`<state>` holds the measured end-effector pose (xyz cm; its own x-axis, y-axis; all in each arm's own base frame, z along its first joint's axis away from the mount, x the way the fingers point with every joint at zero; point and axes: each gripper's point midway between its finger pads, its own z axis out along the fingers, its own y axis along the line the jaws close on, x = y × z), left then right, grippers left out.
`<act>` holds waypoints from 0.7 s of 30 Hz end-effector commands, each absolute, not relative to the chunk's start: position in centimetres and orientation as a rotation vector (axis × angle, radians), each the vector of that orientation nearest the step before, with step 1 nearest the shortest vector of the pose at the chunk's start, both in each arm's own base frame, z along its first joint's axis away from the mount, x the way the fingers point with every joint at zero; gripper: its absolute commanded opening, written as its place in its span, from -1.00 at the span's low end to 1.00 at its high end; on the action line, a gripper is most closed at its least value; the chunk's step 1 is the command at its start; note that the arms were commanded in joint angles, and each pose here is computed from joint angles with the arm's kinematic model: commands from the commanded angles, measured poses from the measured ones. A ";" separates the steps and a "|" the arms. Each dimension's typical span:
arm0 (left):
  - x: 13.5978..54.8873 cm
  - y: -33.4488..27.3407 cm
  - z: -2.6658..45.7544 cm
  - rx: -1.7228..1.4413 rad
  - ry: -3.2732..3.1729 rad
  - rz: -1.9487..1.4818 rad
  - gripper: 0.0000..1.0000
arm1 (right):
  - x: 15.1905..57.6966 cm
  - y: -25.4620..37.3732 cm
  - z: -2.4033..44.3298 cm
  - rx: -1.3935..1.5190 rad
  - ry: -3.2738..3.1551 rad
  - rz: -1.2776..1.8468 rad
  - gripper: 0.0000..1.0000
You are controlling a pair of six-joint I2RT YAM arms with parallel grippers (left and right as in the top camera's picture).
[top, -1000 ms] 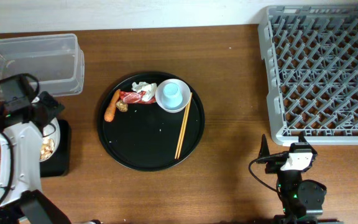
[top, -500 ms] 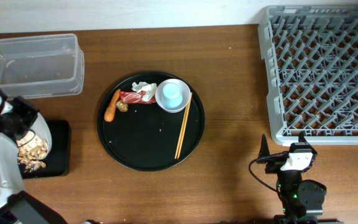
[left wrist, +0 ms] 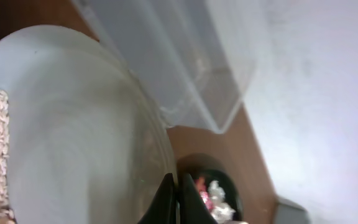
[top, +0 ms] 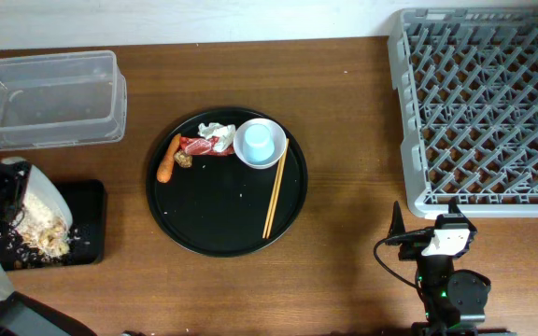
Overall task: Sort waste into correct bins and load items into the dishwasher rack
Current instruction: 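Tilt the plate with the left gripper to dump rice onto the tray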
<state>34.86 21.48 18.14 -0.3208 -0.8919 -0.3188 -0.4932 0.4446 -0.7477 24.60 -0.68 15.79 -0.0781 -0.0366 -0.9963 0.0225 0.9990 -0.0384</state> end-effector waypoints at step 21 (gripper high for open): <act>33.6 19.8 23.8 -1.084 1.768 -1.140 -0.98 | 24.6 -0.7 15.5 -0.014 1.651 -0.055 0.96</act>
<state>33.49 21.50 20.57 -0.2983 -0.9396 -0.1677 -0.3790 0.2779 -0.8827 24.60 -0.68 15.78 -0.0784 -0.0354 -0.9963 0.0226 0.9990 -0.0373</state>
